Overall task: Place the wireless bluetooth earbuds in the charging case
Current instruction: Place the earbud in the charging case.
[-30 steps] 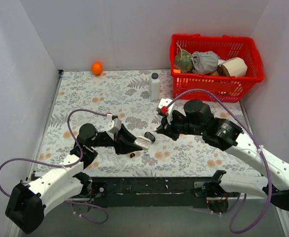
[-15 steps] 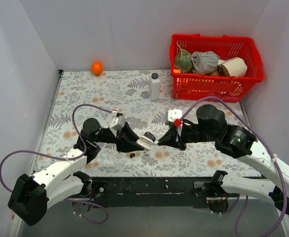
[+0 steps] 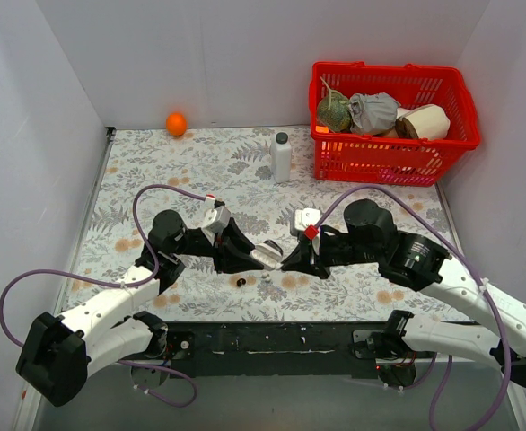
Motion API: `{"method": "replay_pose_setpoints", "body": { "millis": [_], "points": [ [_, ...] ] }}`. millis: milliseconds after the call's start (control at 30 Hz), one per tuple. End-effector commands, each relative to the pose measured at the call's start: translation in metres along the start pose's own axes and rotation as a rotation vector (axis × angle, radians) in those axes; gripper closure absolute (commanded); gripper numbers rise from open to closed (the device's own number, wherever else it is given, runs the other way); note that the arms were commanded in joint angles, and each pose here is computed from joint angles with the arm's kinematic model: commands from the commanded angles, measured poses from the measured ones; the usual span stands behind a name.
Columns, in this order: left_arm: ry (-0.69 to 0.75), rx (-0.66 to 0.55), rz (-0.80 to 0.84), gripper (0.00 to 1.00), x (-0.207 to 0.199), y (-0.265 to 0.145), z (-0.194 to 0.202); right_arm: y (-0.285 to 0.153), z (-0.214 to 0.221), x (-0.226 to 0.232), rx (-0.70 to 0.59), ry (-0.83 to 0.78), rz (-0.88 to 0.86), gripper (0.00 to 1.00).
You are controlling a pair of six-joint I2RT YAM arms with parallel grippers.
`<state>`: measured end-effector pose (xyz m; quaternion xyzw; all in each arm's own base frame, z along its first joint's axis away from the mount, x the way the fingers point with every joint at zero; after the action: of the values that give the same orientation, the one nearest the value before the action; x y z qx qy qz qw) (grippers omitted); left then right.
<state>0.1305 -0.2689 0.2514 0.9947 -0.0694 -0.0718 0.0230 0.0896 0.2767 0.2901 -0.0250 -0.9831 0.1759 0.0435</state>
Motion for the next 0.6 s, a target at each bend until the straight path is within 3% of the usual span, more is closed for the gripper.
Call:
{"method": "replay_pose_setpoints", "body": {
  "millis": [0,567],
  "points": [
    [0.043,-0.017,-0.004,1.00,0.001,0.002,-0.014,0.007,-0.014,-0.001,-0.064,-0.022,0.005,0.99],
    [0.034,-0.029,-0.002,1.00,-0.004,0.000,-0.012,0.022,-0.009,-0.019,-0.066,-0.022,0.089,0.99]
  ]
}}
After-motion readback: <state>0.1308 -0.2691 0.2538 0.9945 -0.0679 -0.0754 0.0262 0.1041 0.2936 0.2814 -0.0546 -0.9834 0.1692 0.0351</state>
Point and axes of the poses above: each gripper's point midway between its finger pads, its own y axis out along the fingers, its own x axis along the line the jaws close on, z = x × y, the point moved 1 cm from there along -y, back along the fingers, and after that the axes turned 4 degrees about y, right-handed, at the moved point
